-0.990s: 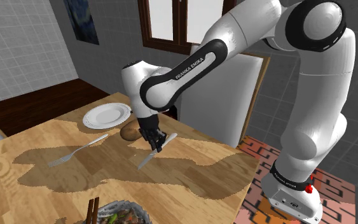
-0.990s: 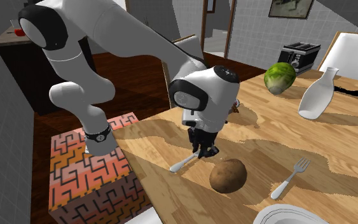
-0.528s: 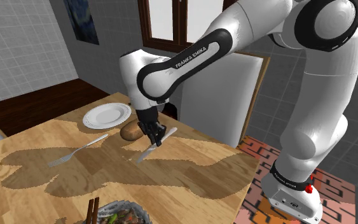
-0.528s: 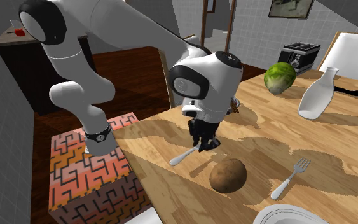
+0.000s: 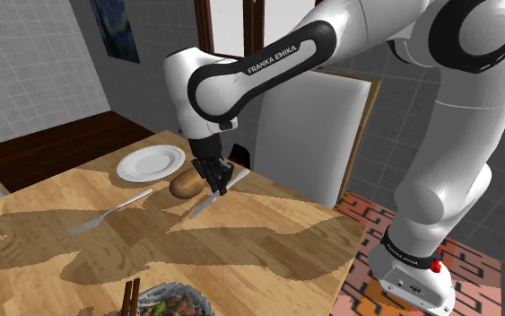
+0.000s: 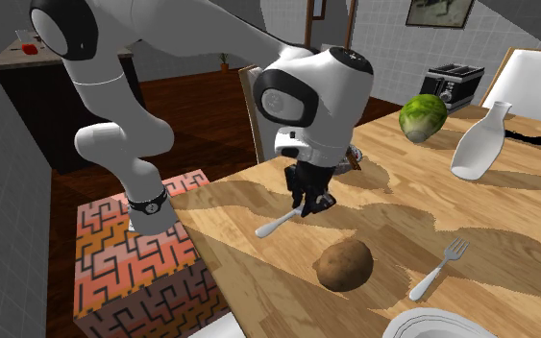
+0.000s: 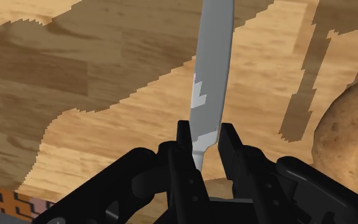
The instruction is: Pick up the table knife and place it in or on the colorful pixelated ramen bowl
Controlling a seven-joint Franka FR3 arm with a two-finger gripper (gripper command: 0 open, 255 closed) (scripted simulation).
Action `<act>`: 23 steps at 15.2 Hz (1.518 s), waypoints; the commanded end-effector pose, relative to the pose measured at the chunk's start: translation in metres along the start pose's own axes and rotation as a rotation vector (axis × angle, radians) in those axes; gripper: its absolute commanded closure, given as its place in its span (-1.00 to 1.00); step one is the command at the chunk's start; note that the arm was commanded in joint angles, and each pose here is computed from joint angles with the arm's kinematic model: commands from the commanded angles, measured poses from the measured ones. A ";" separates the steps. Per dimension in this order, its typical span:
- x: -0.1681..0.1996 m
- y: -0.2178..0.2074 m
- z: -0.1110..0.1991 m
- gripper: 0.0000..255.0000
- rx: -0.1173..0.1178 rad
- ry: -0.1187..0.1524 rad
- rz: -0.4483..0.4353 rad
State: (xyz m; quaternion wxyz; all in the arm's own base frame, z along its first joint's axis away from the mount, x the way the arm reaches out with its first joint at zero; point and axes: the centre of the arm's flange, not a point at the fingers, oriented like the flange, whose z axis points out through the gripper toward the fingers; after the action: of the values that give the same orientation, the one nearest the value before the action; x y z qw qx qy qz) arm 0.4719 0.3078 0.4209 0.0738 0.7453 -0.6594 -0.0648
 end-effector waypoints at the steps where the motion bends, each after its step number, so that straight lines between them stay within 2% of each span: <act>1: 0.000 0.002 -0.010 1.00 0.000 0.000 0.000; 16: 0.000 0.017 -0.086 1.00 0.000 0.000 0.000; 23: -0.084 0.057 -0.082 1.00 0.000 0.000 0.000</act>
State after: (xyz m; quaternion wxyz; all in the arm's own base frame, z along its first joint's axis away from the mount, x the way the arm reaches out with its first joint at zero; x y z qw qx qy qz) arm 0.4294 0.3764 0.5150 0.0741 0.7461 -0.6585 -0.0649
